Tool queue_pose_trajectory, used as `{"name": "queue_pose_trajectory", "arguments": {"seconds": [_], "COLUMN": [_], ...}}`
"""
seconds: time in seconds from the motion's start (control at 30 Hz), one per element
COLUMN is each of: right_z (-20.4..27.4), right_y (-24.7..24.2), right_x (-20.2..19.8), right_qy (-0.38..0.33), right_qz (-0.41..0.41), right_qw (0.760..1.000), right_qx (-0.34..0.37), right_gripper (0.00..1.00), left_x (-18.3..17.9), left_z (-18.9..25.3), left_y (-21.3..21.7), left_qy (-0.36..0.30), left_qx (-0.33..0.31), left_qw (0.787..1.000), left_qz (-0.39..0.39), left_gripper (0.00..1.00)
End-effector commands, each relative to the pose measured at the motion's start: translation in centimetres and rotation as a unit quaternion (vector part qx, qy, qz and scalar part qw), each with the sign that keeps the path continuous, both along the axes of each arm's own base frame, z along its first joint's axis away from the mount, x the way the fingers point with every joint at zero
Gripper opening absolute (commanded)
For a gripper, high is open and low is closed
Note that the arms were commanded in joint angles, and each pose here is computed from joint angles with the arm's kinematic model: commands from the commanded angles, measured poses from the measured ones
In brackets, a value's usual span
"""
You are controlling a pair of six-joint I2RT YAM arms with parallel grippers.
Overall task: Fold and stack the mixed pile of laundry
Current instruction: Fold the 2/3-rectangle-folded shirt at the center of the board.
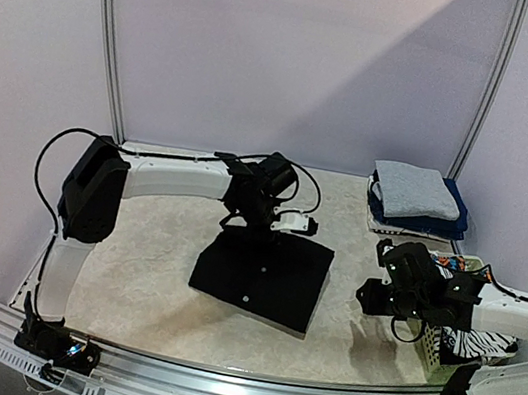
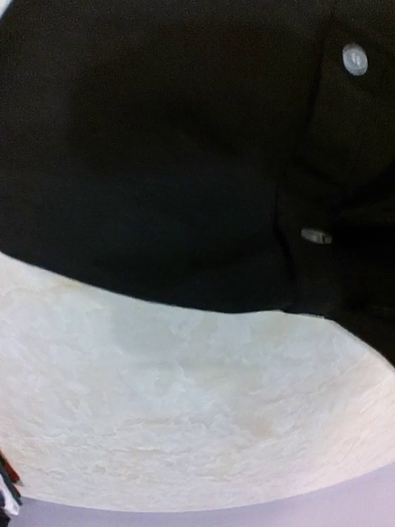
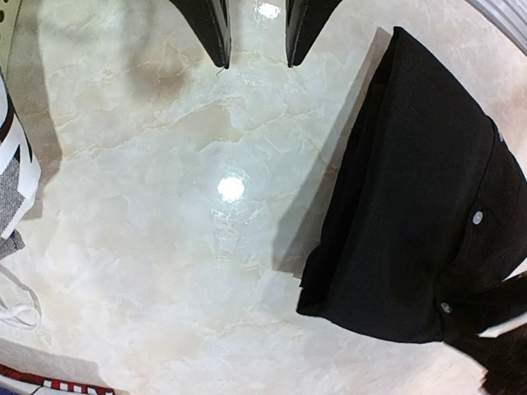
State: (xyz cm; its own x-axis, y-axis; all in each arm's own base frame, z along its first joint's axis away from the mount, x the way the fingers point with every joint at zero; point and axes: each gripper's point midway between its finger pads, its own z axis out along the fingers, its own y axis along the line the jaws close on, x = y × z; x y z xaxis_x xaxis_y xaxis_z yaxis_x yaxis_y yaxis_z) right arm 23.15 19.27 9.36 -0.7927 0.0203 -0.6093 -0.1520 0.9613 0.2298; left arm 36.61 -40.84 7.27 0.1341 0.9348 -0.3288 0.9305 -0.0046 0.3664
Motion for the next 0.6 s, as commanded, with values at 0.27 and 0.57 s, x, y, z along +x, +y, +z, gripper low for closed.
{"name": "queue_pose_trajectory", "arguments": {"seconds": [0.27, 0.57], "right_z": [2.1, 5.0], "right_y": [3.3, 7.5], "right_x": [1.2, 3.2], "right_qy": [-0.015, -0.033], "right_qz": [0.04, 0.083], "right_qw": [0.998, 0.991], "right_qx": [0.049, 0.096], "right_gripper": [0.25, 0.25], "left_x": [8.5, 4.2], "left_z": [6.9, 12.6], "left_y": [4.9, 8.5], "left_qy": [-0.143, -0.104], "left_qx": [-0.074, -0.206], "left_qw": [0.954, 0.903], "left_qz": [0.253, 0.362], "left_gripper": [0.78, 0.71]}}
